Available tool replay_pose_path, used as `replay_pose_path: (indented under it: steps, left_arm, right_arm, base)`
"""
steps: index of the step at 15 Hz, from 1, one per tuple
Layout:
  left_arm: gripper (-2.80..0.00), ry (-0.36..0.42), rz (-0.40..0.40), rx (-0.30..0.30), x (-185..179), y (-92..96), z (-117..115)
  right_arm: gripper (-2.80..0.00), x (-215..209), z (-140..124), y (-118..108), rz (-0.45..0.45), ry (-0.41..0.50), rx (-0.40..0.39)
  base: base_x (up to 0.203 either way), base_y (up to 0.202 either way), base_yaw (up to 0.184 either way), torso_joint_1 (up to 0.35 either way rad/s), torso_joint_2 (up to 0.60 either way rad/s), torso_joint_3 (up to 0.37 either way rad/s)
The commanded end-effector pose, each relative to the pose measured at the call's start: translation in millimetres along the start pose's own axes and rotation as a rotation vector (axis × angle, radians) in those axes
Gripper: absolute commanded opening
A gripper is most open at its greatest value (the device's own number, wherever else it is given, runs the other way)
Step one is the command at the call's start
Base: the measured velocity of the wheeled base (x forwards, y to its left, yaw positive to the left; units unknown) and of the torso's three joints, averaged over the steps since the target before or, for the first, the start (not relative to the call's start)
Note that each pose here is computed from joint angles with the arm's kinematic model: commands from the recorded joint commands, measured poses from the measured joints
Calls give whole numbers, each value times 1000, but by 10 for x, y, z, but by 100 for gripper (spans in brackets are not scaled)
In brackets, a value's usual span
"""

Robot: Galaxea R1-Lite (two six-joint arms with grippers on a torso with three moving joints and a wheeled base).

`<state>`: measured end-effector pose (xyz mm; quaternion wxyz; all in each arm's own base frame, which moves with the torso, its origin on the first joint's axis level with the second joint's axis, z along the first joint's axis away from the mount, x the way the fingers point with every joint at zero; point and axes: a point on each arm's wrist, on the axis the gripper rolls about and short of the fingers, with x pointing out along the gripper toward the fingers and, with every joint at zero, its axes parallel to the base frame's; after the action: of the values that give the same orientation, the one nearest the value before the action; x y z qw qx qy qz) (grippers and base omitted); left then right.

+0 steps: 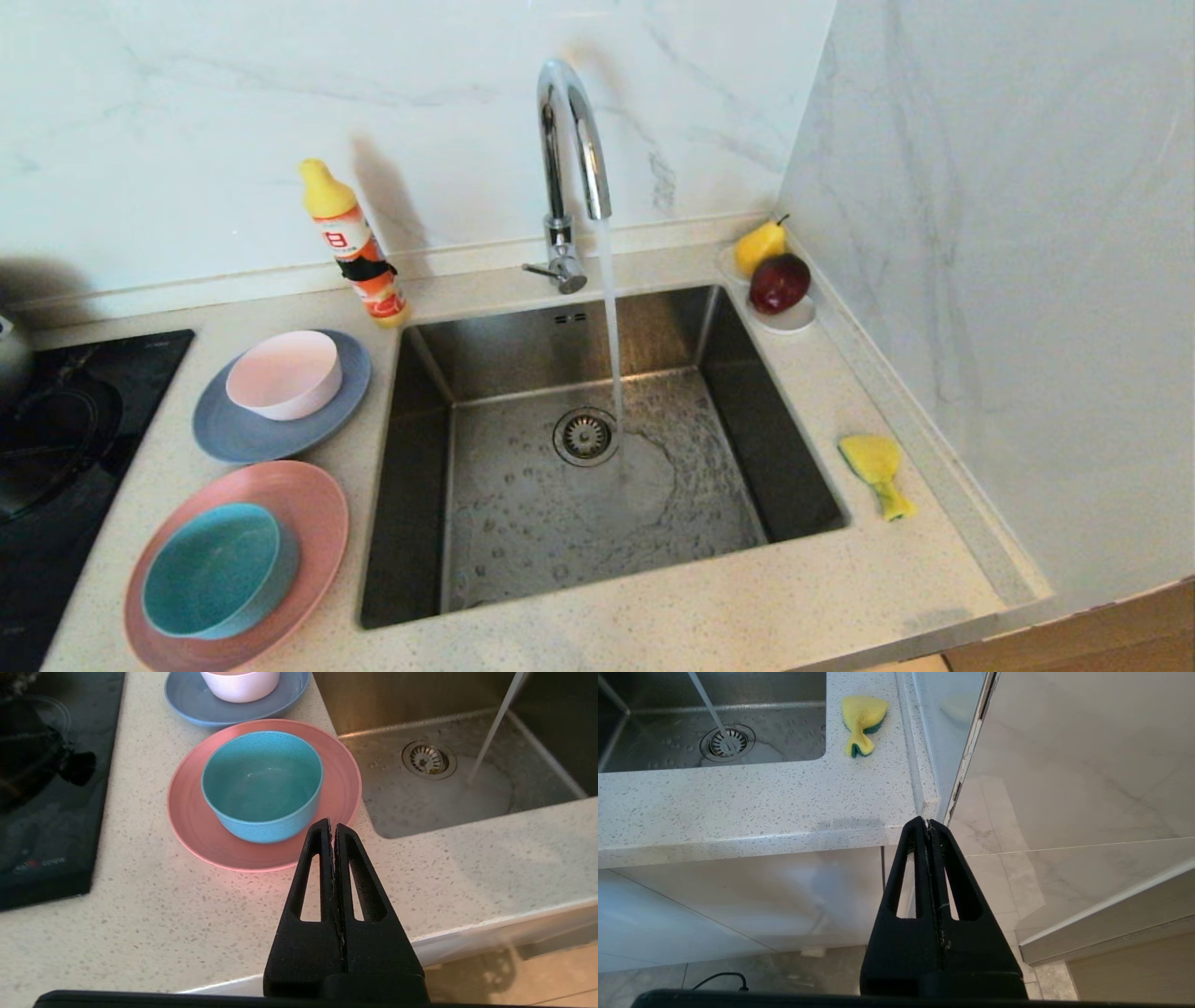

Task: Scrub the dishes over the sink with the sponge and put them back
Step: Pick up a bowl and the sponge

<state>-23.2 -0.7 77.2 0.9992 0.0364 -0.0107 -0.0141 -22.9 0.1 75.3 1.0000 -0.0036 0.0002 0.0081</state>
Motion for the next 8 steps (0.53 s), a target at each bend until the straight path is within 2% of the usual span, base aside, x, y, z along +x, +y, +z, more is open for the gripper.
replay_pose_path:
  steps: [1, 8]
  left_arm:
    - [-280, 23, -1, -12, 17, -3, -51]
    - [-280, 23, 1, -12, 18, -3, -51]
  right_arm:
    - [-280, -1, 0, 0, 1, -2, -1]
    - [-280, -1, 0, 0, 1, -2, -1]
  base:
    - [0, 0, 0, 0, 0, 0]
    - [0, 0, 0, 0, 0, 0]
